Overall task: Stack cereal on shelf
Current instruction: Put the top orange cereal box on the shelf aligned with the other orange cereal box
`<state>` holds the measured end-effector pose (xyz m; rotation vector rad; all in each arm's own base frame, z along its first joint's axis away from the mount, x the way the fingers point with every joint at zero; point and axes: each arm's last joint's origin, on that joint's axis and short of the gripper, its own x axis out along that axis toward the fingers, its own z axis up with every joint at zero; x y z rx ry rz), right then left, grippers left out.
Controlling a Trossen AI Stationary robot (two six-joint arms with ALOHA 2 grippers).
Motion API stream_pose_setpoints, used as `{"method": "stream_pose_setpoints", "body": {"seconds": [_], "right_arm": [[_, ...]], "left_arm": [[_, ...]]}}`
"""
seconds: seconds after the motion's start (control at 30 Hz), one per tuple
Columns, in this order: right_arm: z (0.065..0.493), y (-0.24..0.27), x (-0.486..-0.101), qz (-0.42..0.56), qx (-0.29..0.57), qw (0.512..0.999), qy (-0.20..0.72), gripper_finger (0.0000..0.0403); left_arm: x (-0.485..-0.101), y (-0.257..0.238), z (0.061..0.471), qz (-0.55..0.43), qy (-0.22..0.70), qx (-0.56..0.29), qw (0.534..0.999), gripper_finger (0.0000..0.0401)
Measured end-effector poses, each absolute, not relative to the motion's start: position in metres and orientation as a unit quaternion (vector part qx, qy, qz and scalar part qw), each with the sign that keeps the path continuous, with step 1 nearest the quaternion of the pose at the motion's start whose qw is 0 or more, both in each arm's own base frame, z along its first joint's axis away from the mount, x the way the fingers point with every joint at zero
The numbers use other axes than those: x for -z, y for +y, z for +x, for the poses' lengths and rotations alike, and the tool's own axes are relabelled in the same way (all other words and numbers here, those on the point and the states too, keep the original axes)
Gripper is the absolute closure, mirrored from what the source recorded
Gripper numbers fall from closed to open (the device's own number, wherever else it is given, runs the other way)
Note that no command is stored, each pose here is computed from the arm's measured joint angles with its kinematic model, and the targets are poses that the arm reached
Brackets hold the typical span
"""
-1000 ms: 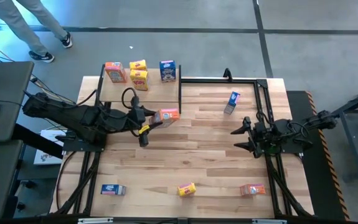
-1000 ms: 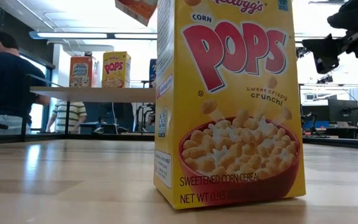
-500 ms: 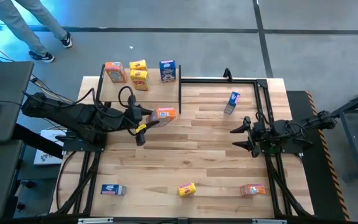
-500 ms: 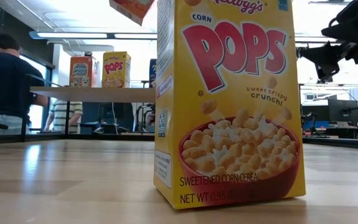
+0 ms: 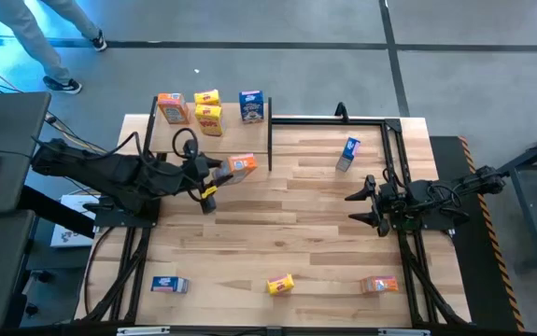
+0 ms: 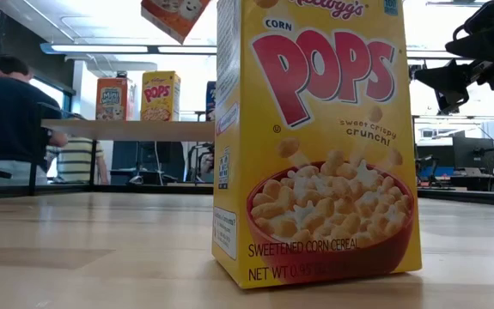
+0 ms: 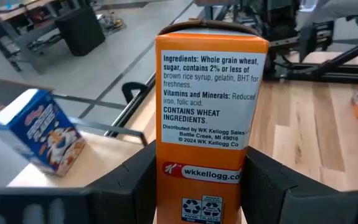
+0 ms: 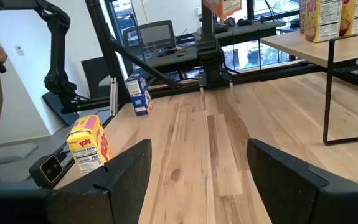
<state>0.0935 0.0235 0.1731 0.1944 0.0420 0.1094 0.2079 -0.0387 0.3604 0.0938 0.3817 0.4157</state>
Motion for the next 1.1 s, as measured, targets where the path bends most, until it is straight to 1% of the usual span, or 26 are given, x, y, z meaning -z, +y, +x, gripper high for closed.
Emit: {"method": "stream_pose_setpoints", "body": {"seconds": [0.3, 0.63, 0.87, 1.1], "right_arm": [[0.093, 0.024, -0.172, 0.096, -0.054, 0.994, 0.026, 0.0146], [0.093, 0.024, -0.171, 0.094, -0.054, 0.994, 0.030, 0.0146], [0.093, 0.024, -0.171, 0.094, -0.054, 0.994, 0.031, 0.0146], [0.093, 0.024, -0.171, 0.094, -0.054, 0.994, 0.032, 0.0146]], "left_arm": [[-0.363, -0.034, 0.193, 0.041, 0.197, -0.212, 0.956, 0.0233], [-0.372, -0.029, 0.175, 0.028, 0.173, -0.220, 0.960, 0.0233], [-0.349, -0.021, 0.154, 0.008, 0.151, -0.271, 0.951, 0.0233], [-0.332, -0.013, 0.125, -0.024, 0.112, -0.274, 0.955, 0.0233]]}}
